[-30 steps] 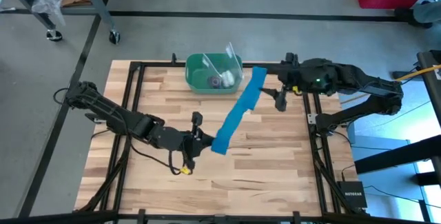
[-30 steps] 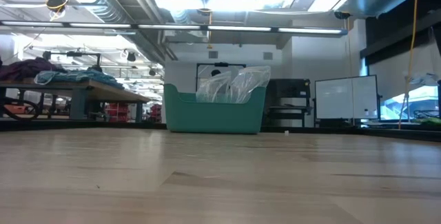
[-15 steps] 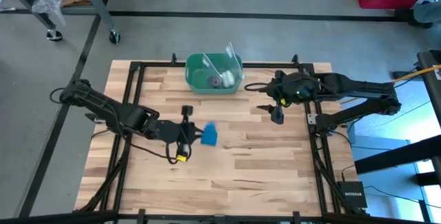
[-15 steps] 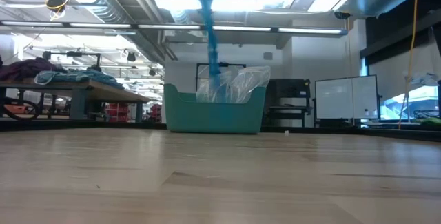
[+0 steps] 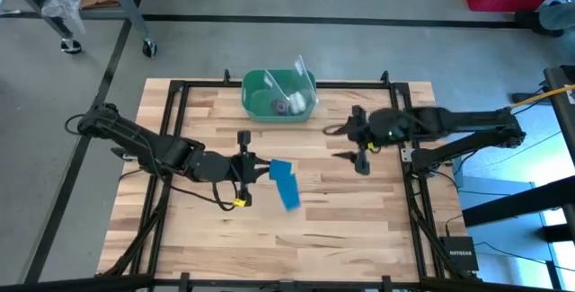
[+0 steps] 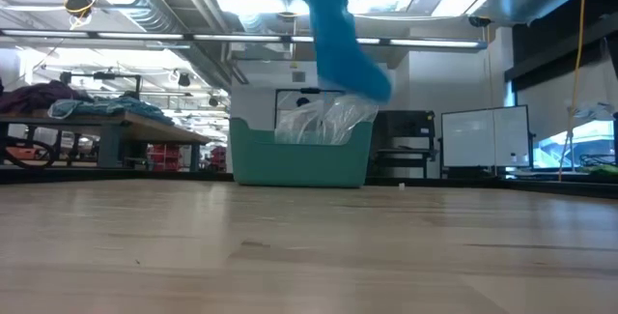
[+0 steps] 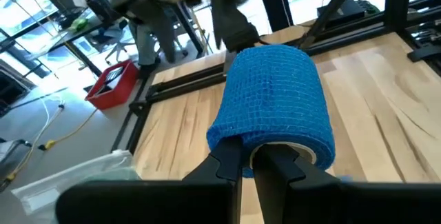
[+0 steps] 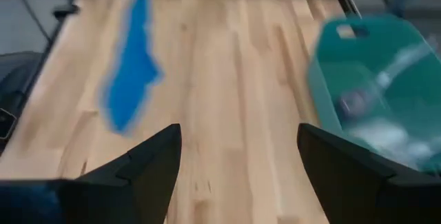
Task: Roll bandage
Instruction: Roll the blue bandage
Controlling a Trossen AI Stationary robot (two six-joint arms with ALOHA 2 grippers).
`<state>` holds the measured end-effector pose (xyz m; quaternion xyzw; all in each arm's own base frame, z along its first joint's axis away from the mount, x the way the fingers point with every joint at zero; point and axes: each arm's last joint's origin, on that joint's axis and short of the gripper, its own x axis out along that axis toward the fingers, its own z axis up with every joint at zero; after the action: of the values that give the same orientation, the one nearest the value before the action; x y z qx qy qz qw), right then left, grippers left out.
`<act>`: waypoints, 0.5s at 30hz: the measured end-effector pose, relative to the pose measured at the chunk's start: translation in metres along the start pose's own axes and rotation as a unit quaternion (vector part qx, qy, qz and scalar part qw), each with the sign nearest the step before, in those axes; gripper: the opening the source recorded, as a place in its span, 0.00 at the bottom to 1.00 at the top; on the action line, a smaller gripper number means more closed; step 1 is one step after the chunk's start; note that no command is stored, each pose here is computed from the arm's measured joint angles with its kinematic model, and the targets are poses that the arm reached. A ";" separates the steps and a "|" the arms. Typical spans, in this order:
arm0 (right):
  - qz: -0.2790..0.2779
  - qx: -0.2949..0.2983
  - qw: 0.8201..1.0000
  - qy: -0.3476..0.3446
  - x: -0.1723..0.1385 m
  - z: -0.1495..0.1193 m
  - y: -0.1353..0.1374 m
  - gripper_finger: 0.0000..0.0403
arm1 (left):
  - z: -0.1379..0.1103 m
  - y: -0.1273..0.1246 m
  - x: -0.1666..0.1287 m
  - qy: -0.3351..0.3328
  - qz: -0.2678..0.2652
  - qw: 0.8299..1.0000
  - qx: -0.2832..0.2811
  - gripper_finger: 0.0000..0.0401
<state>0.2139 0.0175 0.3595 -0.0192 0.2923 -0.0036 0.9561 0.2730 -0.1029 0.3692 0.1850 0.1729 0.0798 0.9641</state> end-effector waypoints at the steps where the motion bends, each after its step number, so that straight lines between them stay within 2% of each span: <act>1: 0.004 -0.005 1.000 -0.019 0.003 -0.005 0.003 0.72 | 0.000 0.000 0.000 0.000 0.000 1.000 0.001 0.04; 7: 0.000 -0.008 0.990 -0.143 0.037 -0.037 0.012 0.72 | 0.001 0.000 0.000 -0.006 0.001 1.000 0.000 0.04; 12: -0.017 0.000 0.984 -0.176 0.070 -0.058 0.014 0.72 | 0.002 0.000 0.000 -0.007 0.001 1.000 0.007 0.04; 15: -0.012 0.000 0.983 -0.185 0.086 -0.059 0.016 0.72 | 0.001 0.000 0.000 -0.007 0.001 1.000 0.007 0.04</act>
<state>0.2522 0.0302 0.2624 -0.0228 0.1105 -0.0115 0.9936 0.2737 -0.1029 0.3706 0.1922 0.1664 0.0783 0.9640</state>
